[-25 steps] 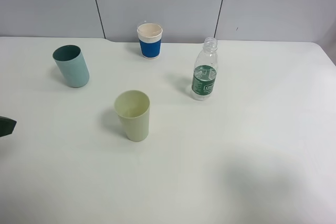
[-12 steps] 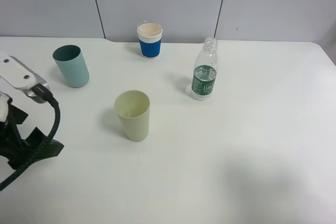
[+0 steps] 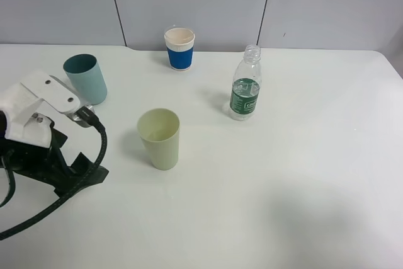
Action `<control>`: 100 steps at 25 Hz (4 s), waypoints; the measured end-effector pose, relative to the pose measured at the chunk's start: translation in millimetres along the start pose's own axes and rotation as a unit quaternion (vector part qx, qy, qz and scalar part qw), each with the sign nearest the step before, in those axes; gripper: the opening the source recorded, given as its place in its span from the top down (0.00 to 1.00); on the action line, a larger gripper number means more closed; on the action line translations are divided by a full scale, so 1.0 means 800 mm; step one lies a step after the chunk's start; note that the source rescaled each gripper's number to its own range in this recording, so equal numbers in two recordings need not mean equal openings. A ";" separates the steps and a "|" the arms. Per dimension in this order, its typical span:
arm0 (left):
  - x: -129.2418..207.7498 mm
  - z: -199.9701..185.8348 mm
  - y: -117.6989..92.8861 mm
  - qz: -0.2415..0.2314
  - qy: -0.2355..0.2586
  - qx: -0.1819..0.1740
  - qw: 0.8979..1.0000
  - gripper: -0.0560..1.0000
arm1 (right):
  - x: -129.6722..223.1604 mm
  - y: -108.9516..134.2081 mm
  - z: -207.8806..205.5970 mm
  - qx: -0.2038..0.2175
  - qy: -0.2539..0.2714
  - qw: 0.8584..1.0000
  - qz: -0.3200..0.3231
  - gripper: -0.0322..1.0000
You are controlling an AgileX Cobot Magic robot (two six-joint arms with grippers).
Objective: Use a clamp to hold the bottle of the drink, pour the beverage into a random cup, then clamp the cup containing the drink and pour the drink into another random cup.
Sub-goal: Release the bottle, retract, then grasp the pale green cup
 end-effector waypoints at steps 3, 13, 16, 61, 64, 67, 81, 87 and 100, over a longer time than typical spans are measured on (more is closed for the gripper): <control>0.000 0.016 0.002 -0.009 0.006 -0.001 1.000 0.00 | 0.000 0.000 0.000 0.000 0.000 1.000 0.000 0.00; -0.003 0.041 0.008 -0.020 0.002 -0.014 1.000 0.00 | 0.000 0.000 0.000 0.000 0.000 1.000 0.000 0.00; -0.003 0.042 0.008 -0.020 0.001 -0.015 1.000 0.00 | 0.000 0.000 0.000 0.000 0.000 1.000 0.000 0.00; 0.023 0.092 -0.033 0.066 -0.180 -0.077 0.978 0.00 | 0.000 0.000 0.000 0.000 0.000 1.000 0.000 0.00; 0.023 0.099 -0.033 0.063 -0.195 -0.080 0.975 0.00 | 0.000 0.000 0.000 0.000 0.000 1.000 0.000 0.00; 0.023 0.105 -0.035 0.069 -0.208 -0.079 0.973 0.00 | 0.000 0.000 0.000 0.000 0.000 1.000 0.000 0.00; 0.025 0.123 -0.049 0.103 -0.246 -0.052 0.962 0.00 | 0.000 0.000 0.000 0.000 0.000 1.000 0.000 0.00; 0.028 0.126 -0.051 0.106 -0.240 -0.046 0.964 0.00 | 0.000 0.000 0.000 0.000 0.000 1.000 0.000 0.00; -0.004 0.138 -0.049 0.108 -0.281 -0.044 0.953 0.00 | 0.000 0.000 0.000 0.000 0.000 1.000 0.000 0.00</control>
Point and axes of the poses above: a point on each arm's last joint axis where the gripper is mounted, z pointing out along that axis toward the gripper, y along the wrist's bending axis when the last joint is at zero, x = y × z, the point moved 2 cm from there along z, pointing out along that axis toward the gripper, and after that the axes turned 14 degrees about z, right-handed, at the moved point
